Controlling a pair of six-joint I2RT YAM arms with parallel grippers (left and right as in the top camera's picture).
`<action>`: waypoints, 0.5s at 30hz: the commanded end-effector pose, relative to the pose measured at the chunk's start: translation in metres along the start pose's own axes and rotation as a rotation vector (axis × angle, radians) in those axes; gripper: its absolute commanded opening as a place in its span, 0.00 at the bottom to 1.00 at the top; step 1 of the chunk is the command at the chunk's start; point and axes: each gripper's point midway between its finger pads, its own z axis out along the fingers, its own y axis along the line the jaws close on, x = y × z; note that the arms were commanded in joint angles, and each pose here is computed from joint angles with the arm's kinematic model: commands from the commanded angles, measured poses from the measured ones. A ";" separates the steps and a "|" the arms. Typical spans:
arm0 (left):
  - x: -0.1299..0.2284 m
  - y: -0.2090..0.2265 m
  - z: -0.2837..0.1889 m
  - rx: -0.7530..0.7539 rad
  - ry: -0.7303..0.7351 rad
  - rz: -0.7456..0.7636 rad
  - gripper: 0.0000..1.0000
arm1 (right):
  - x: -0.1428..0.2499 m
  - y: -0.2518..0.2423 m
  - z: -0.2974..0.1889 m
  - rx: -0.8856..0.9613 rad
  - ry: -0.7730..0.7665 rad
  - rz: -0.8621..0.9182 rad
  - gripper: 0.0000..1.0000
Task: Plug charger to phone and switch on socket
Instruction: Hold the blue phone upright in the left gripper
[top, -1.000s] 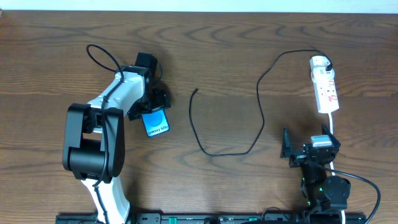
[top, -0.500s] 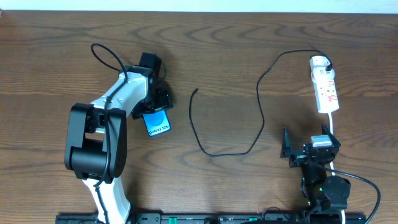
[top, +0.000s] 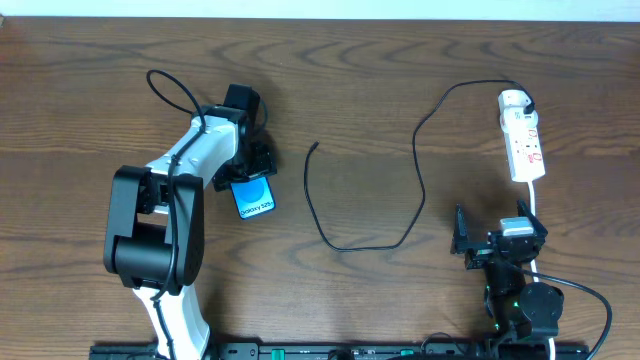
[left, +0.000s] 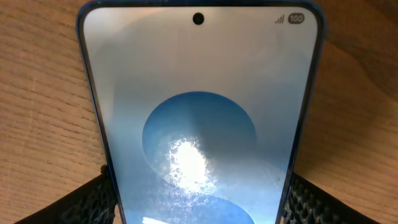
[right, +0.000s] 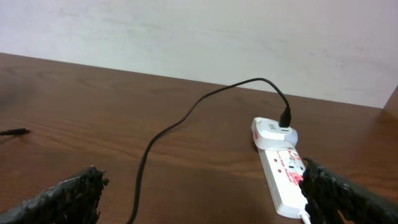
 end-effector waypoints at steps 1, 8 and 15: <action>0.030 0.022 0.041 -0.111 0.118 0.005 0.74 | 0.000 0.001 0.000 -0.003 0.000 0.011 0.99; 0.029 0.023 0.040 -0.117 0.114 0.006 0.73 | 0.001 0.001 0.000 -0.003 0.001 0.011 0.99; 0.024 0.024 0.030 -0.119 0.118 -0.004 0.73 | 0.001 0.001 0.000 -0.003 0.001 0.011 0.99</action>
